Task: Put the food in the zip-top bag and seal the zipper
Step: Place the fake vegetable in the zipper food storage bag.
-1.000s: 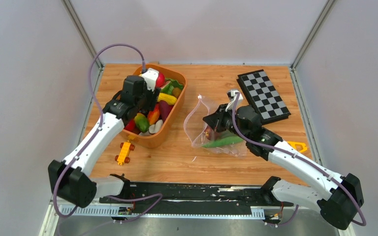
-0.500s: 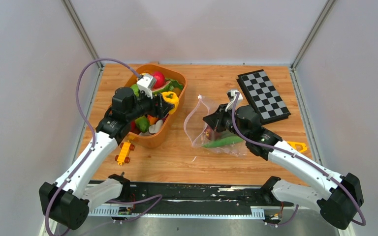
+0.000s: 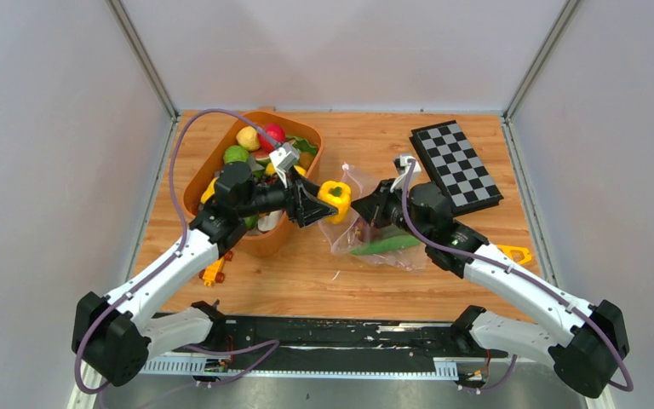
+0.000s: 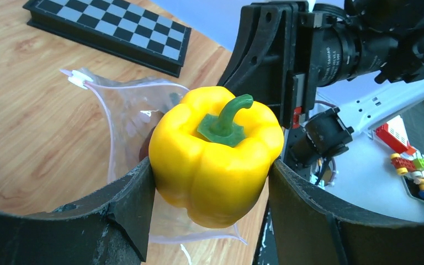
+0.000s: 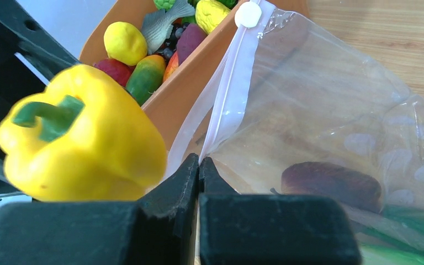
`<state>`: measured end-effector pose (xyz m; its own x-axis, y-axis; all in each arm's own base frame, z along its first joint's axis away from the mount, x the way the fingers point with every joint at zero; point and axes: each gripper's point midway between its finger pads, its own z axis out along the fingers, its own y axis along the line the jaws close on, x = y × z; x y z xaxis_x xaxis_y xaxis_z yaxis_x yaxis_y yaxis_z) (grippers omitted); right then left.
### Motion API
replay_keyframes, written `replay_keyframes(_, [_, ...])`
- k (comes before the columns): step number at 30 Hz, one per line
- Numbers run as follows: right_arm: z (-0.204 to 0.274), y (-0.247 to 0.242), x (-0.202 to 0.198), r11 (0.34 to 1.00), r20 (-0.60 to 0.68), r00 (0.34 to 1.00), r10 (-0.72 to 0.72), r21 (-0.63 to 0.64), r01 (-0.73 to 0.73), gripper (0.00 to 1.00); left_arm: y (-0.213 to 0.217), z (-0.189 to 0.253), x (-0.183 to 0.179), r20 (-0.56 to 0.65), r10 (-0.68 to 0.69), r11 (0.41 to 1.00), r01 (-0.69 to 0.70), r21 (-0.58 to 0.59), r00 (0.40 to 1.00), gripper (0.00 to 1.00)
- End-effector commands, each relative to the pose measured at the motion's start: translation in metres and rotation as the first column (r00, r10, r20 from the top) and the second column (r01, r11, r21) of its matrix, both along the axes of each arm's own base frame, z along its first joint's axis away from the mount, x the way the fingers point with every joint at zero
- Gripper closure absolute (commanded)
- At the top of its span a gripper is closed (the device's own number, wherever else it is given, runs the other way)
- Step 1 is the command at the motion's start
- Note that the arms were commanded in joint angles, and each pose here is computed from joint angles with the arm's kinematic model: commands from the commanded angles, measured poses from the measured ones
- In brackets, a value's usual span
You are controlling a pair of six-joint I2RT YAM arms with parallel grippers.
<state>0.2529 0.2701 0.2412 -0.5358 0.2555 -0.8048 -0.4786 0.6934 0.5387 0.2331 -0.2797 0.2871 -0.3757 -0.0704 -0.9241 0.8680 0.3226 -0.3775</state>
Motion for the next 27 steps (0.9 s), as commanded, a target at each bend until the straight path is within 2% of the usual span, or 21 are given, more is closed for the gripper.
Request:
replay_keyframes(1, [0.047,0.003,0.003,0.994,0.096,0.995,-0.007,0.113,-0.004,1.00,-0.006,-0.003,0.008,0.010,0.012,1.000,-0.012,-0.013,1.000,0.48])
replay_keyframes(6, [0.056,0.006,0.000,0.988,0.105,0.994,0.005,0.155,-0.022,1.00,-0.011,-0.025,0.022,-0.063,0.062,0.998,-0.062,0.003,0.996,0.46])
replay_keyframes(9, [0.061,0.008,-0.003,0.983,0.110,0.994,0.020,0.178,-0.039,1.00,-0.013,-0.038,0.029,-0.100,0.099,0.994,-0.094,0.056,0.990,0.43])
replay_keyframes(14, [0.073,0.013,-0.010,0.969,0.112,0.992,0.053,0.233,-0.078,1.00,-0.019,-0.037,0.032,-0.081,0.108,0.989,-0.099,0.109,0.991,0.37])
replay_keyframes(18, [0.080,0.015,-0.013,0.955,0.108,0.992,0.065,0.280,-0.093,1.00,-0.024,-0.029,0.038,-0.049,0.130,0.988,-0.125,0.094,0.990,0.33])
replay_keyframes(23, [0.090,0.015,-0.016,0.920,0.069,0.995,0.066,0.381,-0.088,1.00,-0.030,-0.020,0.054,-0.044,0.179,0.980,-0.174,0.097,0.983,0.24])
replay_keyframes(27, [0.097,0.008,-0.017,0.845,0.011,0.999,0.054,0.533,-0.051,1.00,-0.036,-0.002,0.062,-0.010,0.199,0.977,-0.197,0.079,0.980,0.13])
